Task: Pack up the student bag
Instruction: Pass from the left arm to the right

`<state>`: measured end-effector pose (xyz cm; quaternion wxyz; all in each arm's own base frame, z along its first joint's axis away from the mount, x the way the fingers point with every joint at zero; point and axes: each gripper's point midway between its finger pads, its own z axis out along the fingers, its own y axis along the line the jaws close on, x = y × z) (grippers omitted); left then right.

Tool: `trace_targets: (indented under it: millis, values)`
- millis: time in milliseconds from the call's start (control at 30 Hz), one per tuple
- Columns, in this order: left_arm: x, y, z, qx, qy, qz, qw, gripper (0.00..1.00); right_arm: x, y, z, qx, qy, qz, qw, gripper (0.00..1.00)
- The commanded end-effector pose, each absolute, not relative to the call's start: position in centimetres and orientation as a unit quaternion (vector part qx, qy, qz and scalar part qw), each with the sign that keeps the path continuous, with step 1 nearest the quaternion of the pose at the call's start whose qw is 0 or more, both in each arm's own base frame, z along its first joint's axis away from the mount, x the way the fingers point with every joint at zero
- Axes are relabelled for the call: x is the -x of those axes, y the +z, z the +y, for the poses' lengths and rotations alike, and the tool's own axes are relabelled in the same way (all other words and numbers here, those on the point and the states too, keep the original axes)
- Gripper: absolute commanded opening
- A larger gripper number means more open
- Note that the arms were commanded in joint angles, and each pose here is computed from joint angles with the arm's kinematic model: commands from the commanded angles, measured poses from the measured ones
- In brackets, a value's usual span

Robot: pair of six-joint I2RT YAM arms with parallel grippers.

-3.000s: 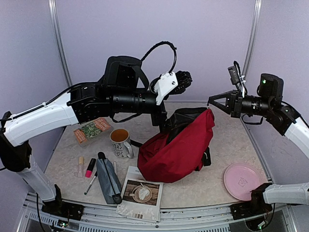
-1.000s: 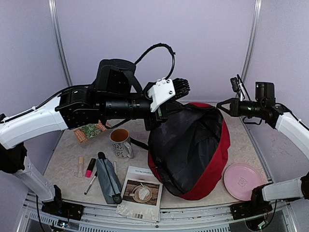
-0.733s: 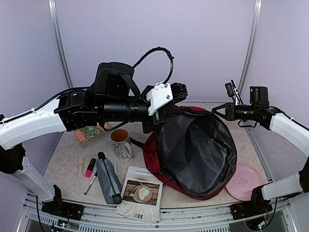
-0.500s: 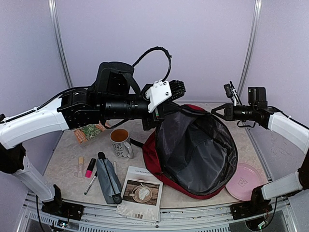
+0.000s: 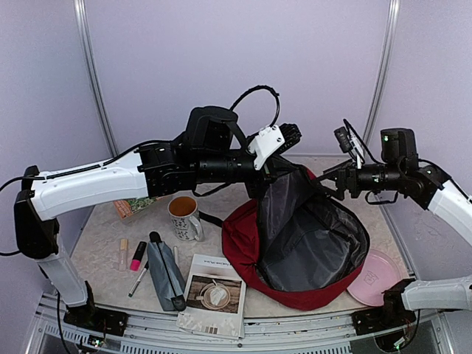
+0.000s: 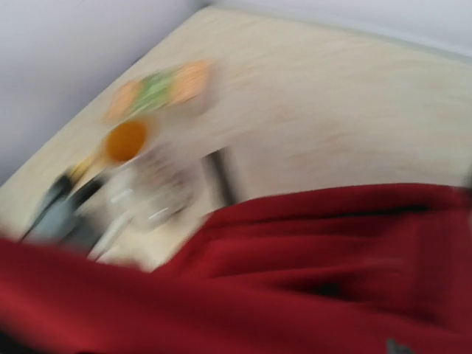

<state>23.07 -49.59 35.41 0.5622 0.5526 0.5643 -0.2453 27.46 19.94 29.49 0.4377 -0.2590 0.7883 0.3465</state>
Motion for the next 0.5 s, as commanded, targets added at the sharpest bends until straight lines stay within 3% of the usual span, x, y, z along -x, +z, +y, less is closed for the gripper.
trace_targets:
  millis: [0,167,400,467]
  values:
    - [-21.9,40.1,-50.1,-0.538,-0.288,0.519,0.599,0.0,-22.2,31.5,22.9,0.373,0.35,0.723,0.464,0.97]
    - [-21.3,39.6,-50.2,-0.556,-0.288,0.51,0.59,0.0,-19.4,34.9,24.0,0.447,0.372,0.614,0.534,0.97]
    - [-20.5,39.7,-49.5,-0.569,-0.291,0.499,0.585,0.0,-24.2,32.8,25.9,0.475,0.314,0.635,0.522,0.93]
    - [-20.3,39.7,-49.3,-0.572,-0.297,0.497,0.582,0.0,-25.2,32.3,26.5,0.484,0.309,0.637,0.515,0.86]
